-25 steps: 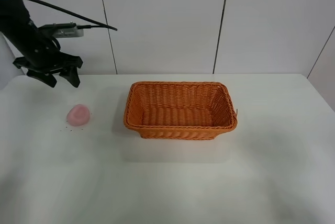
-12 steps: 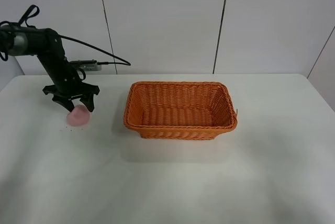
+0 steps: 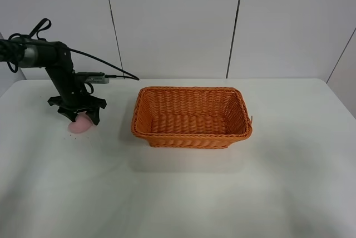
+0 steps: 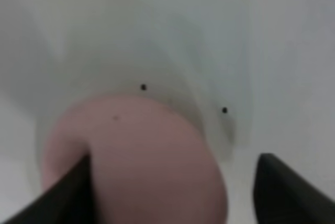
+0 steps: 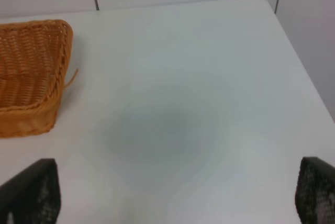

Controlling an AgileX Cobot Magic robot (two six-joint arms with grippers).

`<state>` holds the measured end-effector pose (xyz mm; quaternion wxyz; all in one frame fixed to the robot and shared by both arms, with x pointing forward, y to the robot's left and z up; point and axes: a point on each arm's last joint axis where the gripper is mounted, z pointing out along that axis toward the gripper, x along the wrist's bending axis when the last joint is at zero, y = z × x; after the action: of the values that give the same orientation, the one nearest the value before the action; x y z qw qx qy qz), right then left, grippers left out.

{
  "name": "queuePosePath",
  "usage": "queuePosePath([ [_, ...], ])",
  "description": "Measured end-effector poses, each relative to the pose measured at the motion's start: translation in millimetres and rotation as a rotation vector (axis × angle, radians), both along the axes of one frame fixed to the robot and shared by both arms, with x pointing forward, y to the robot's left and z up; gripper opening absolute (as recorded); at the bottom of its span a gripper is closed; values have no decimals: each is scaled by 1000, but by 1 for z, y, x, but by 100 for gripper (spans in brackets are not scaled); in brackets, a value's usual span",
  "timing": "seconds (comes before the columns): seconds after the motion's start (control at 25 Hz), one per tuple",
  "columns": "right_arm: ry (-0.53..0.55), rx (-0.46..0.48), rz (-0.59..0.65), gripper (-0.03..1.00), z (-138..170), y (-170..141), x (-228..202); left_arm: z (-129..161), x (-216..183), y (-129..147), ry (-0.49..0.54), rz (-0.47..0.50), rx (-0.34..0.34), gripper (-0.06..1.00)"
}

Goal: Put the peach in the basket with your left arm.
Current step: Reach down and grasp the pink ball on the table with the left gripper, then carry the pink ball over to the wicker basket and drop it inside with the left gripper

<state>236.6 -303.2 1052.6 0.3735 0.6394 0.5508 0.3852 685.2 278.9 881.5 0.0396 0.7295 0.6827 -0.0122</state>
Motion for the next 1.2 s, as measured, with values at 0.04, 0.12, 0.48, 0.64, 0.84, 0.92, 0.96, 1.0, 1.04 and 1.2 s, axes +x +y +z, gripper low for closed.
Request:
queuePosePath([
  [0.04, 0, 0, 0, 69, 0, 0, 0, 0, 0, 2, 1, 12, 0, 64],
  [0.12, 0, 0, 0, 69, 0, 0, 0, 0, 0, 10, 3, 41, -1, 49],
  [0.48, 0, 0, 0, 69, 0, 0, 0, 11, 0, 20, 26, 72, -14, 12],
  [0.64, 0, 0, 0, 69, 0, 0, 0, 28, 4, 20, 61, 65, -20, 11],
  [0.84, 0, 0, 0, 69, 0, 0, 0, 81, 5, 19, 1, 58, -31, 11],
  [0.92, 0, 0, 0, 69, 0, 0, 0, 112, 2, 19, -55, 59, -33, 11],
  [0.96, 0, 0, 0, 69, 0, 0, 0, 126, -1, 18, -77, 60, -34, 11],
  [1.0, 0, 0, 0, 69, 0, 0, 0, 136, -4, 18, -95, 62, -34, 11],
  [1.04, 0, 0, 0, 69, 0, 0, 0, 144, -6, 18, -105, 65, -35, 11],
  [1.2, 0, 0, 0, 69, 0, 0, 0, 164, -13, 7, -146, 55, -45, 11],
])
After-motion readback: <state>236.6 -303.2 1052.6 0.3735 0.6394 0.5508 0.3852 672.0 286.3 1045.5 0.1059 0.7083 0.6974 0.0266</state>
